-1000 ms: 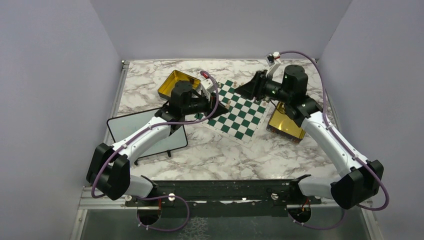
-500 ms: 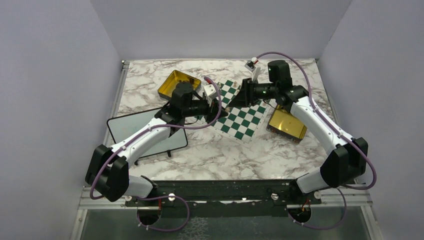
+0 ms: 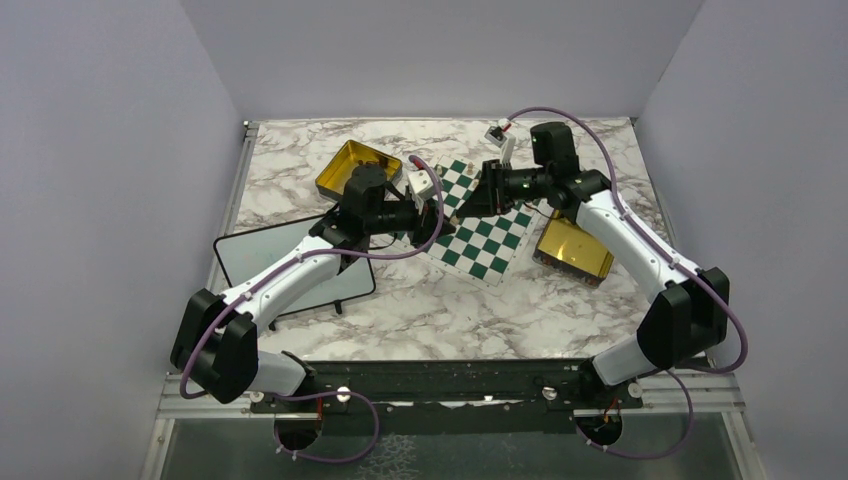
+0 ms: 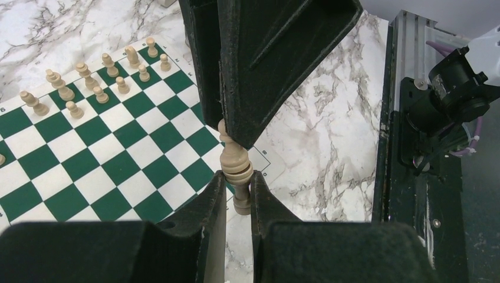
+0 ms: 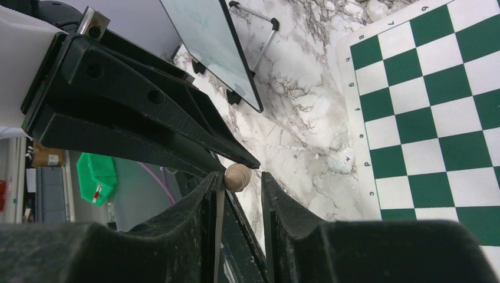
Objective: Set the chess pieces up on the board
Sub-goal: Pick up the chess piece from the storage box, then place the chess piece on the chessboard.
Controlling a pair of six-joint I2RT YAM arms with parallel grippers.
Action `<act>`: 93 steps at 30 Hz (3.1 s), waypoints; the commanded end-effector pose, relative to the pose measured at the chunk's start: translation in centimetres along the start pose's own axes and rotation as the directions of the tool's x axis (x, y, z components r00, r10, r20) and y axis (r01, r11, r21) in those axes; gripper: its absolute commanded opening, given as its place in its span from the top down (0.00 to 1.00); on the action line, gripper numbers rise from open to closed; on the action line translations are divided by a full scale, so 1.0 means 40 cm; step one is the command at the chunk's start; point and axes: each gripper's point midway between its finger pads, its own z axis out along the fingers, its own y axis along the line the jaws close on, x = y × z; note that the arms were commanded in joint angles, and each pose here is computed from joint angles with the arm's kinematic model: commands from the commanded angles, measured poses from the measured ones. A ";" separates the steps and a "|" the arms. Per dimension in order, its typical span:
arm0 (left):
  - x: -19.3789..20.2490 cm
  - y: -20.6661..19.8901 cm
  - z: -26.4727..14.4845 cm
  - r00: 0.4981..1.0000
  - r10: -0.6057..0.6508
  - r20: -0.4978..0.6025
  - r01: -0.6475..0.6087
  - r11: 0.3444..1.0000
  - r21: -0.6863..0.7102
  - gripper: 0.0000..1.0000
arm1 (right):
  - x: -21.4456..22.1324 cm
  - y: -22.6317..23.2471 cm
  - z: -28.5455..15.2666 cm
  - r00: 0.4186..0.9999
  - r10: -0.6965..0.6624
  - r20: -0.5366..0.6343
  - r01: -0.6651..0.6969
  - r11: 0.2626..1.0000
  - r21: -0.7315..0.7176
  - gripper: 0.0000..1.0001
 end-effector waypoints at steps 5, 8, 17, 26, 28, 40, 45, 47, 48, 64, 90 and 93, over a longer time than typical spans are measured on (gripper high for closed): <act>-0.003 -0.027 -0.005 1.000 0.030 0.005 -0.030 0.999 0.042 0.99 | -0.009 0.020 0.012 1.000 0.002 -0.005 -0.002 0.999 -0.047 0.68; 0.002 -0.026 -0.004 1.000 0.026 0.001 -0.026 0.999 0.044 0.99 | -0.009 0.018 0.015 1.000 0.003 -0.004 -0.003 0.999 -0.048 0.72; 0.004 -0.027 -0.004 1.000 0.029 -0.004 -0.029 0.999 0.046 0.99 | -0.017 0.021 0.016 1.000 -0.007 0.006 0.007 0.998 -0.055 0.81; 0.034 -0.007 -0.006 0.997 -0.056 -0.048 0.055 0.998 -0.017 0.99 | -0.085 0.004 -0.019 0.989 -0.074 0.128 0.061 0.993 0.099 0.96; 0.044 -0.001 -0.006 0.994 -0.088 -0.067 0.086 0.996 -0.037 0.99 | -0.107 -0.010 -0.036 0.981 -0.101 0.168 0.072 0.983 0.169 0.96; 0.044 0.016 -0.041 0.968 -0.226 -0.107 0.206 0.963 -0.171 0.99 | -0.182 -0.160 -0.063 0.946 -0.218 0.240 0.082 0.878 0.471 0.93; 0.018 0.025 -0.103 0.978 -0.202 -0.050 0.180 0.941 -0.287 0.99 | -0.174 -0.278 -0.034 0.945 -0.243 0.220 0.070 0.807 0.586 0.93; -0.002 0.024 -0.137 0.988 -0.157 -0.003 0.147 0.934 -0.326 0.98 | -0.177 -0.323 -0.013 0.942 -0.266 0.203 0.086 0.779 0.622 0.92; -0.004 0.024 -0.150 0.991 -0.132 0.017 0.130 0.931 -0.342 0.98 | -0.186 -0.344 -0.004 0.940 -0.279 0.195 0.093 0.763 0.640 0.92; -0.052 0.007 -0.263 0.991 0.029 0.134 0.036 0.888 -0.458 0.98 | -0.288 -0.576 0.180 0.890 -0.423 0.171 0.161 0.642 0.750 0.88; -0.070 -0.017 -0.271 0.987 0.052 0.151 0.018 0.903 -0.429 0.98 | -0.251 -0.775 0.322 0.916 -0.398 0.040 0.205 0.553 0.808 0.83; -0.071 -0.019 -0.272 0.987 0.054 0.153 0.017 0.904 -0.427 0.98 | -0.248 -0.790 0.333 0.918 -0.396 0.031 0.210 0.550 0.809 0.83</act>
